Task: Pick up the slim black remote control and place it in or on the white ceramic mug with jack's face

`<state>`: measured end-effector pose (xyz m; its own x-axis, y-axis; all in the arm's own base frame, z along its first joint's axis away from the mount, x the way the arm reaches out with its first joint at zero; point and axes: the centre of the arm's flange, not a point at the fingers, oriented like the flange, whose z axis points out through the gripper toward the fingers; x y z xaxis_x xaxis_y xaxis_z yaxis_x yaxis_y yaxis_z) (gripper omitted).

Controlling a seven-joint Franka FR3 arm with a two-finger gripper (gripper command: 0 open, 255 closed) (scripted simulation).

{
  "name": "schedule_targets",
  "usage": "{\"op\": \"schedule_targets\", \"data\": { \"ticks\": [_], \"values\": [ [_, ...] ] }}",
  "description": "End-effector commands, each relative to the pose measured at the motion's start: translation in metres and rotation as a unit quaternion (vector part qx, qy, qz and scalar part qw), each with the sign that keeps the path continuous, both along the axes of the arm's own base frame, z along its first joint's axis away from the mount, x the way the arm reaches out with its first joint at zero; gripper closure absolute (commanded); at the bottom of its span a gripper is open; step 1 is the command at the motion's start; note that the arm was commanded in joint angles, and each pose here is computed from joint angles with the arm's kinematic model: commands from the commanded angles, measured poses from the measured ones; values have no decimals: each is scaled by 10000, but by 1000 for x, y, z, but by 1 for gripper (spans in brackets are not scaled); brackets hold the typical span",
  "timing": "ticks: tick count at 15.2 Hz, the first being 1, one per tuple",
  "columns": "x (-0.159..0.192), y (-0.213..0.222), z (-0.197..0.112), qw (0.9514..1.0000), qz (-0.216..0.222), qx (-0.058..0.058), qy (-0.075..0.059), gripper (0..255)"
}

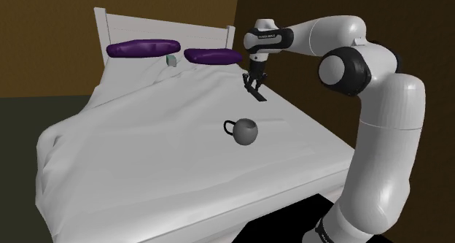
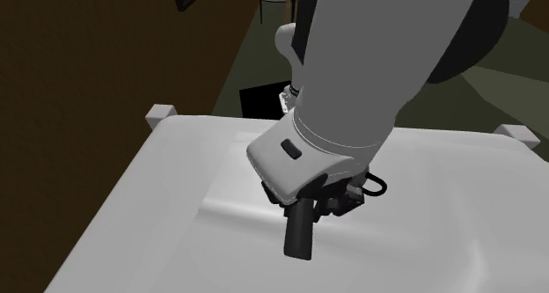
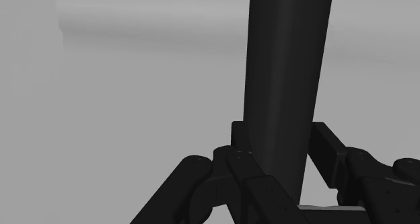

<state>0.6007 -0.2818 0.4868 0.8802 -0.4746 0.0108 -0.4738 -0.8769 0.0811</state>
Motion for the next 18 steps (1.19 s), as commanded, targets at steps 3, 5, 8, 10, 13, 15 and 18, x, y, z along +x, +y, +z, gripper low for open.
{"op": "schedule_targets", "data": {
  "ticks": [3, 5, 8, 10, 13, 15, 18],
  "values": [
    [-21, 49, -3, 10000, -1, 0, 1, 255],
    [-31, 73, -4, 10000, -1, 0, 1, 255],
    [-46, 110, -6, 10000, -1, 0, 1, 255],
    [-56, 134, -7, 10000, -1, 0, 1, 255],
    [-71, 171, -8, 10000, -1, 0, 1, 255],
    [-80, 191, -9, 10000, -1, 0, 1, 255],
    [-80, 191, -25, 10000, -1, 0, 1, 255]
  ]
}}
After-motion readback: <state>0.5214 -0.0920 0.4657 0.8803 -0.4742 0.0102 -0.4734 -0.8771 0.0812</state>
